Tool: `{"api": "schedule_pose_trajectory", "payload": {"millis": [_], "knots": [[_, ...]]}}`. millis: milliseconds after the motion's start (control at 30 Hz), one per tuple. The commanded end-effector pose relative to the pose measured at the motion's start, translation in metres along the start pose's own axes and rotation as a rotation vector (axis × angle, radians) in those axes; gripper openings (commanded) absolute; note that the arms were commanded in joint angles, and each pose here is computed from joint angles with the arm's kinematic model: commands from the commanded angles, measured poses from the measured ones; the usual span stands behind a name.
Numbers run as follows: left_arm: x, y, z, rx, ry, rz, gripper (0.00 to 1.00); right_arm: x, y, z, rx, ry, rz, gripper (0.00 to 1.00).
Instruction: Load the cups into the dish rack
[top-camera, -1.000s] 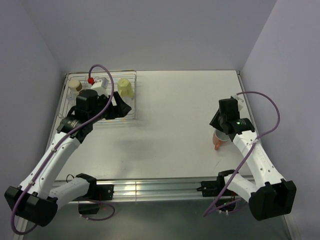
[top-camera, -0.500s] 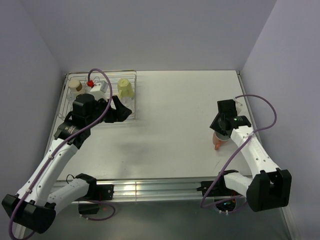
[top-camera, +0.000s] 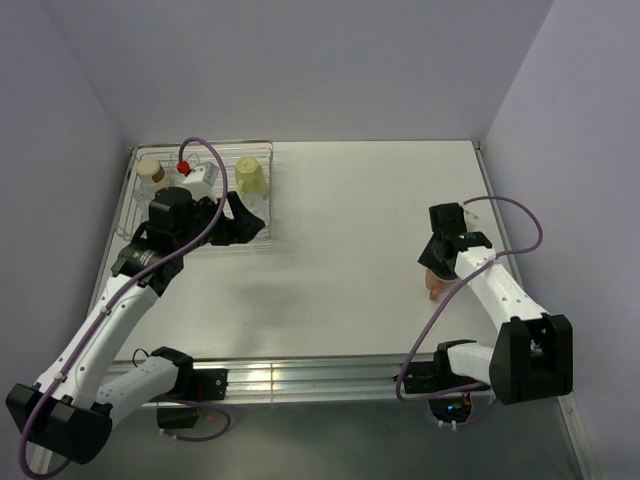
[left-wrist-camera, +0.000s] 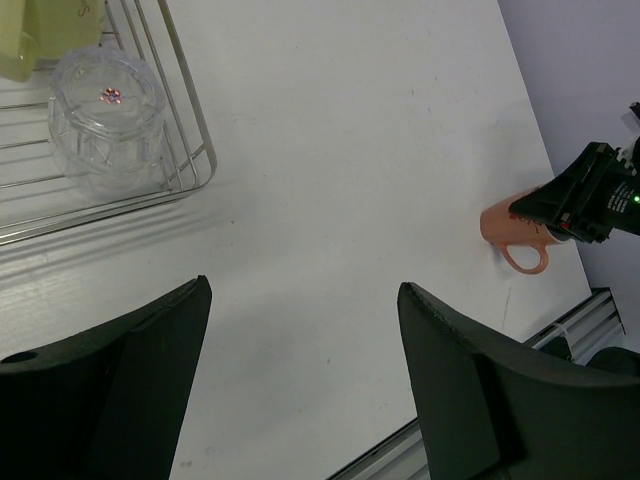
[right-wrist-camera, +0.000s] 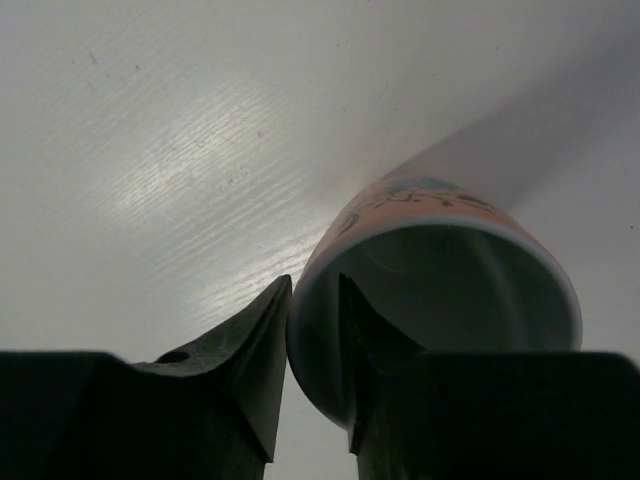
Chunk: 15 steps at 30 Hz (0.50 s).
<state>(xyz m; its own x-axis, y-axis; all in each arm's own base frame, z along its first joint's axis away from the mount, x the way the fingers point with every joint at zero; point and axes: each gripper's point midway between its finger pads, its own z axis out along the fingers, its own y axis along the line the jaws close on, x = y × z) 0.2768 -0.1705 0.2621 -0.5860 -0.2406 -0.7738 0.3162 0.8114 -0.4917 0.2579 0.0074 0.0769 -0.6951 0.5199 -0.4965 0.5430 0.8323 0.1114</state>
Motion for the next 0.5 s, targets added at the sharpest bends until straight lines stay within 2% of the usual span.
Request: {"api": "schedule_pose_trajectory", "payload": {"millis": [0, 67, 100, 267, 400, 467], "knots": [[-0.002, -0.005, 0.004, 0.030, -0.008, 0.020, 0.82, -0.010, 0.006, 0.008, -0.017, -0.035, 0.009, 0.27], [-0.001, -0.004, 0.005, 0.027, -0.005, 0.019, 0.82, -0.010, 0.006, 0.011, -0.019, -0.033, 0.006, 0.14], [-0.001, -0.003, 0.006, 0.023, -0.004, 0.018, 0.82, -0.011, 0.006, 0.011, -0.021, -0.033, -0.001, 0.00], [0.003, -0.003, 0.010, 0.034, 0.009, -0.001, 0.82, -0.029, 0.035, -0.013, -0.172, -0.060, -0.019, 0.00], [0.003, -0.014, 0.014, 0.110, 0.010, -0.012, 0.83, -0.059, 0.085, -0.058, -0.401, -0.090, -0.026, 0.00], [0.001, -0.022, 0.012, 0.160, 0.005, -0.018, 0.83, -0.062, 0.113, -0.081, -0.538, -0.066, -0.038, 0.00]]}}
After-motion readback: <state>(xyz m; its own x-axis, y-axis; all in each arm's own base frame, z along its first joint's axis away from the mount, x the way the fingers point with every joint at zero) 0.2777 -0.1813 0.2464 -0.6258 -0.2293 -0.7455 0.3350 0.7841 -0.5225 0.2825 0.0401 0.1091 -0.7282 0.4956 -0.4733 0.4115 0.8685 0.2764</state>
